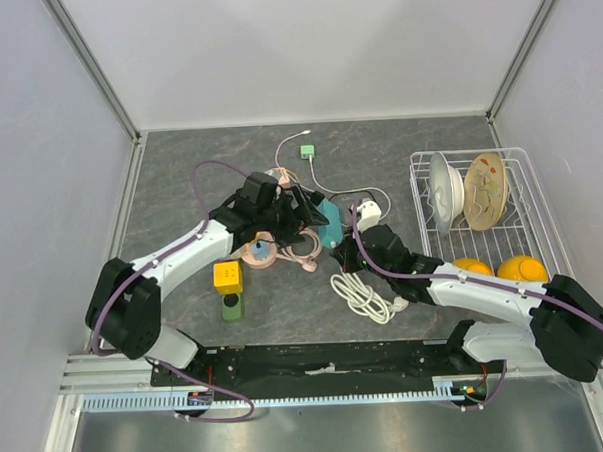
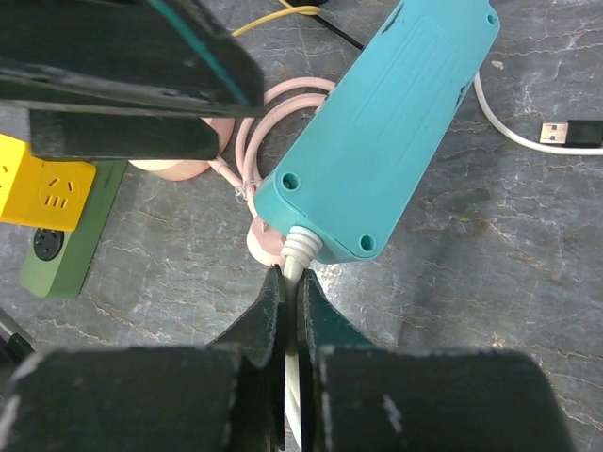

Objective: Insert the plug
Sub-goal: Adjust the socket at the center of the board.

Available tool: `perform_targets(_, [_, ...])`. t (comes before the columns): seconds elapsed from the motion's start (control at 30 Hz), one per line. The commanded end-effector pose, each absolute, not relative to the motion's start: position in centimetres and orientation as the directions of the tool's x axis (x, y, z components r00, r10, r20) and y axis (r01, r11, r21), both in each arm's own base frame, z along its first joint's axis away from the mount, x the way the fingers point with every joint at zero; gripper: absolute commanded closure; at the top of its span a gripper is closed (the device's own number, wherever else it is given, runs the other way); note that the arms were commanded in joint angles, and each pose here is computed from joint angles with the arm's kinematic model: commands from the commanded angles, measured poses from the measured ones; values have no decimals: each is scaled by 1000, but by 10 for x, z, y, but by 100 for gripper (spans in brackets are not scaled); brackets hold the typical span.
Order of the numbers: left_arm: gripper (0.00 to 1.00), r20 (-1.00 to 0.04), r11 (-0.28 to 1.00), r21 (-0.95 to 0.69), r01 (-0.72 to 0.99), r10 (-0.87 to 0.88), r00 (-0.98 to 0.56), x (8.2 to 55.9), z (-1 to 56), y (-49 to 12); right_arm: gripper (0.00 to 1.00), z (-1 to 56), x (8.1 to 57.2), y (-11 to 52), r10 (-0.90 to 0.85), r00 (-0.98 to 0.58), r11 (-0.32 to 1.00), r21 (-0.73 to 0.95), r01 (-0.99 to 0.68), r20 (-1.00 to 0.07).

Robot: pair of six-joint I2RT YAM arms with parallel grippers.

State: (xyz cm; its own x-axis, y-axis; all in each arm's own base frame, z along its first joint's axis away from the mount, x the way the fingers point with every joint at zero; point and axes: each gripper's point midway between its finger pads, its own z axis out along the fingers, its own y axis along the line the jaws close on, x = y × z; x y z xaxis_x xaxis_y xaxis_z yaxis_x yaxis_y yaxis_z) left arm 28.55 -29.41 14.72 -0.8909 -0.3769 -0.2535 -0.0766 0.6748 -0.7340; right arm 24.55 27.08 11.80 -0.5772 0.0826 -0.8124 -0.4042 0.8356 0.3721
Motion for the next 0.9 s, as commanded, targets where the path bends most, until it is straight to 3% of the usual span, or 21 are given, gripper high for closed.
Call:
perform_targets(0.0, [11, -195, 629, -773, -88, -366, -910, 289, 158, -317, 100, 155, 252, 283, 187, -508, 776, 443, -448, -841])
perform_targets(0.33, [27, -144, 671, -735, -100, -298, -944, 276, 135, -343, 100, 154, 249, 283, 195, -501, 760, 453, -466, -843])
perform_targets(0.43, [48, -154, 675, -732, -93, -297, -942, 276, 135, -345, 100, 155, 247, 284, 187, -498, 756, 448, -478, -847])
perform_targets(0.47, [62, -173, 677, -732, -75, -291, -941, 277, 138, -344, 100, 155, 246, 284, 184, -501, 752, 450, -483, -846])
perform_targets(0.6, [98, -304, 718, -695, 27, -259, -917, 288, 153, -336, 98, 154, 242, 284, 180, -516, 746, 458, -483, -837])
perform_targets(0.67, [98, -410, 754, -646, 115, -216, -886, 296, 162, -328, 78, 157, 239, 282, 181, -528, 747, 465, -475, -830])
perform_targets(0.7, [98, -455, 764, -626, 155, -196, -868, 301, 173, -327, 62, 160, 239, 280, 190, -528, 749, 470, -467, -828])
perform_targets(0.8, [98, -625, 809, -511, 291, -117, -772, 320, 204, -316, 39, 173, 240, 273, 207, -520, 764, 469, -444, -829])
perform_targets(0.87, [98, -736, 841, -401, 363, -60, -674, 338, 233, -307, 33, 186, 243, 264, 223, -509, 776, 467, -423, -832])
